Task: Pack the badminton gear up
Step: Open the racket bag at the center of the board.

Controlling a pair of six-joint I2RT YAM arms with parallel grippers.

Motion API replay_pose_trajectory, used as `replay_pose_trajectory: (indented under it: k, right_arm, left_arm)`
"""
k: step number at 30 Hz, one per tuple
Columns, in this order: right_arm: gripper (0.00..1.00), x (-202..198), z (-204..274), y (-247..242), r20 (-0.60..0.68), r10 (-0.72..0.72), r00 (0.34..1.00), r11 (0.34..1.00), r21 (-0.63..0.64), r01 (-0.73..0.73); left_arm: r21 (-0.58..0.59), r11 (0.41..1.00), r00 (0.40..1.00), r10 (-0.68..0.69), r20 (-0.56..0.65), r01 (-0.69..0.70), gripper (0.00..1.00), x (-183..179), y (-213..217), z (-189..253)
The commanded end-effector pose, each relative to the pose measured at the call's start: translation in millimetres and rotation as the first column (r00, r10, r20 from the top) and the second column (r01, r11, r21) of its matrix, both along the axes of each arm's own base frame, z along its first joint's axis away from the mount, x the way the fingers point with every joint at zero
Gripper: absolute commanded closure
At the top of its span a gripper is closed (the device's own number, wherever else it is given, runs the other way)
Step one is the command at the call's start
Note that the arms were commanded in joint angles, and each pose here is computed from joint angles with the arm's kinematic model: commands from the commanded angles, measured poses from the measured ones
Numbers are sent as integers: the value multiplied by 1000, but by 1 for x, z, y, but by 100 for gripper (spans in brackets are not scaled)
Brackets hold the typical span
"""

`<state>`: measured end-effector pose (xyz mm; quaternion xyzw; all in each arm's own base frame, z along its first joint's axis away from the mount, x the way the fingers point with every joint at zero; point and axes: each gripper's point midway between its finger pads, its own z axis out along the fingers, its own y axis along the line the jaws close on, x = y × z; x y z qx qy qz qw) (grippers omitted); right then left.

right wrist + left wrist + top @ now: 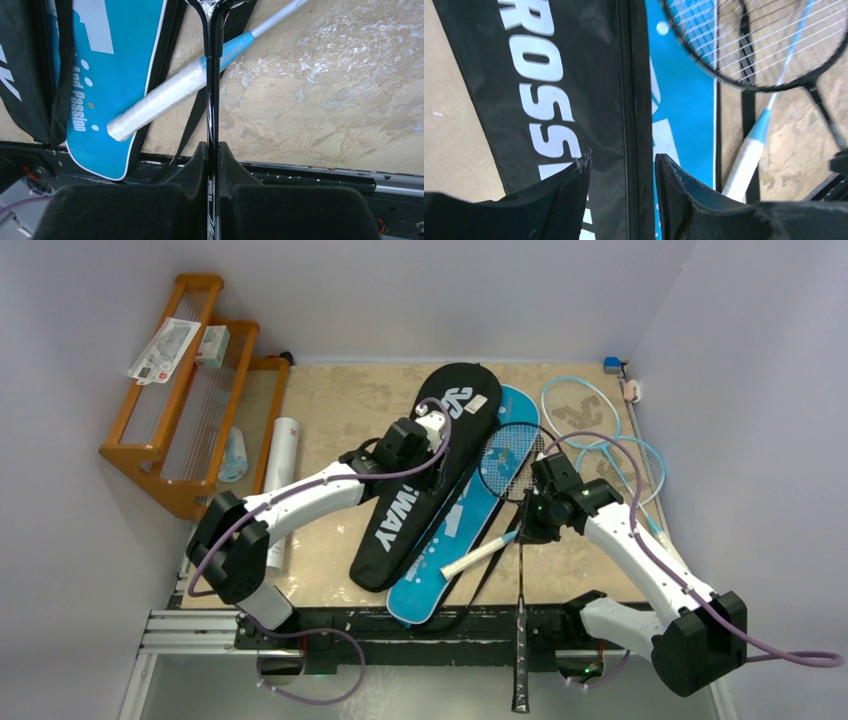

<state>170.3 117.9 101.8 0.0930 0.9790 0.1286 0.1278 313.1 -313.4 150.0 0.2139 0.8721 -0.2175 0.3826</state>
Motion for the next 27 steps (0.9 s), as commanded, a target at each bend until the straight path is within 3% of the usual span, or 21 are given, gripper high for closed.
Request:
replay_pose_trajectory:
  k: [1, 12, 22, 24, 27]
  right_arm:
    - [100, -2, 3, -6, 26, -52, 998, 999, -8, 53]
    - [100, -5, 3, -2, -5, -62, 998, 998, 16, 62]
    - [100, -5, 4, -2, 6, -73, 997, 997, 22, 72]
    - [100, -5, 4, -1, 7, -72, 997, 997, 25, 72]
    - [100, -5, 4, 0, 6, -70, 998, 997, 29, 70]
  left_arm:
    - [58, 998, 999, -33, -32, 35, 51, -5, 3, -25]
    - [225, 969, 994, -88, -66, 101, 51, -13, -8, -69]
    - [315, 947, 995, -41, -87, 66, 54, -9, 2, -94]
    - [333, 941, 996, -25, -83, 52, 60, -6, 4, -96]
    - [337, 940, 997, -24, -73, 48, 90, -4, 3, -93]
